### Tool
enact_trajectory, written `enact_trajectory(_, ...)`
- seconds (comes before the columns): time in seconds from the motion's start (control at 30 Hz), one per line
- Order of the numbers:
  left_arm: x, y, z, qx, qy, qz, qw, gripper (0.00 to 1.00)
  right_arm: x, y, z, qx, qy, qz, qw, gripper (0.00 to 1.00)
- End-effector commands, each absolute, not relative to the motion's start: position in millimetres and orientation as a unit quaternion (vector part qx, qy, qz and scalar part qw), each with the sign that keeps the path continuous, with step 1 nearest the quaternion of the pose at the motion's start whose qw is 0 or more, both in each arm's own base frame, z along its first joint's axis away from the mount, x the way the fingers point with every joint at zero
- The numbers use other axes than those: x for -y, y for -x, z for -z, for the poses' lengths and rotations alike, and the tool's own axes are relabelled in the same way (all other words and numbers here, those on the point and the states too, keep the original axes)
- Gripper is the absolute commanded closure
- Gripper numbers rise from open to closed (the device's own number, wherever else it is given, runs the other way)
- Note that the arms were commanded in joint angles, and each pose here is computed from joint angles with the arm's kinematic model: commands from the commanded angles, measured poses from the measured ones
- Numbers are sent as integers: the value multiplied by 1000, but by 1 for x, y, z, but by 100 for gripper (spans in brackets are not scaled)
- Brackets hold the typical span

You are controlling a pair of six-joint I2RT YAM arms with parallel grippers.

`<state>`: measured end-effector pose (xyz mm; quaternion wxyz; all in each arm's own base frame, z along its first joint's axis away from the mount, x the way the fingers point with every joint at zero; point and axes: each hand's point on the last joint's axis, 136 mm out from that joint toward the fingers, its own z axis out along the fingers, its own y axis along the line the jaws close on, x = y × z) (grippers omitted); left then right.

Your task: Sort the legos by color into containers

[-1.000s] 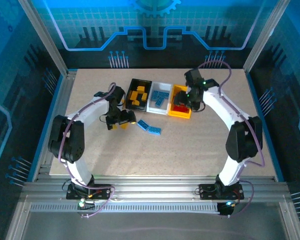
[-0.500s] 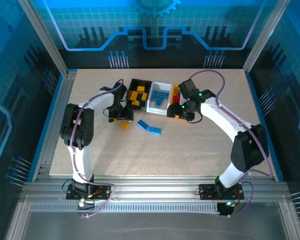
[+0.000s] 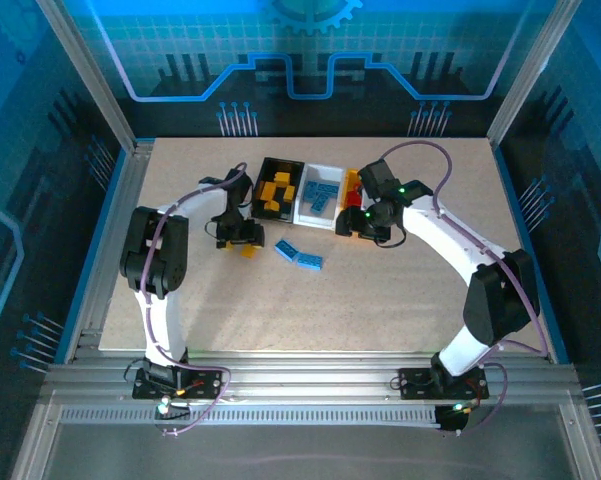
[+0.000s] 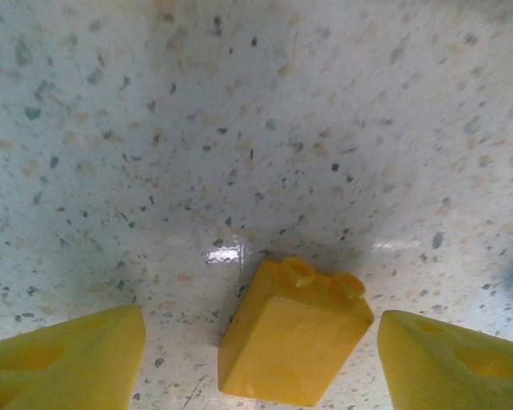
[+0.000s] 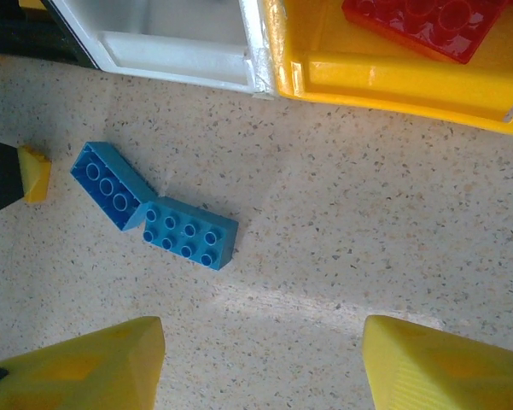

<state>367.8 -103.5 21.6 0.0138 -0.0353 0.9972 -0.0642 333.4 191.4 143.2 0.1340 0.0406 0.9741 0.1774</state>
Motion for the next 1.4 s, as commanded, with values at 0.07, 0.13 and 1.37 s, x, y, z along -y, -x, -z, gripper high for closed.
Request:
enact_trajectory(0.07,109,-354,-13,-998,6,56,-5,30,-197,-334,-139,-974,-45,-181,126,37)
enact_trajectory(0.13,109,-351,-11,-999,1,52,-9,31,-197,-333,-138,-975,-45,-180,124,37)
enact_trajectory(1.37,139,-411,-109,-973,111,187,73,66,-190,-331,-138,-974,-52,-180,124,40)
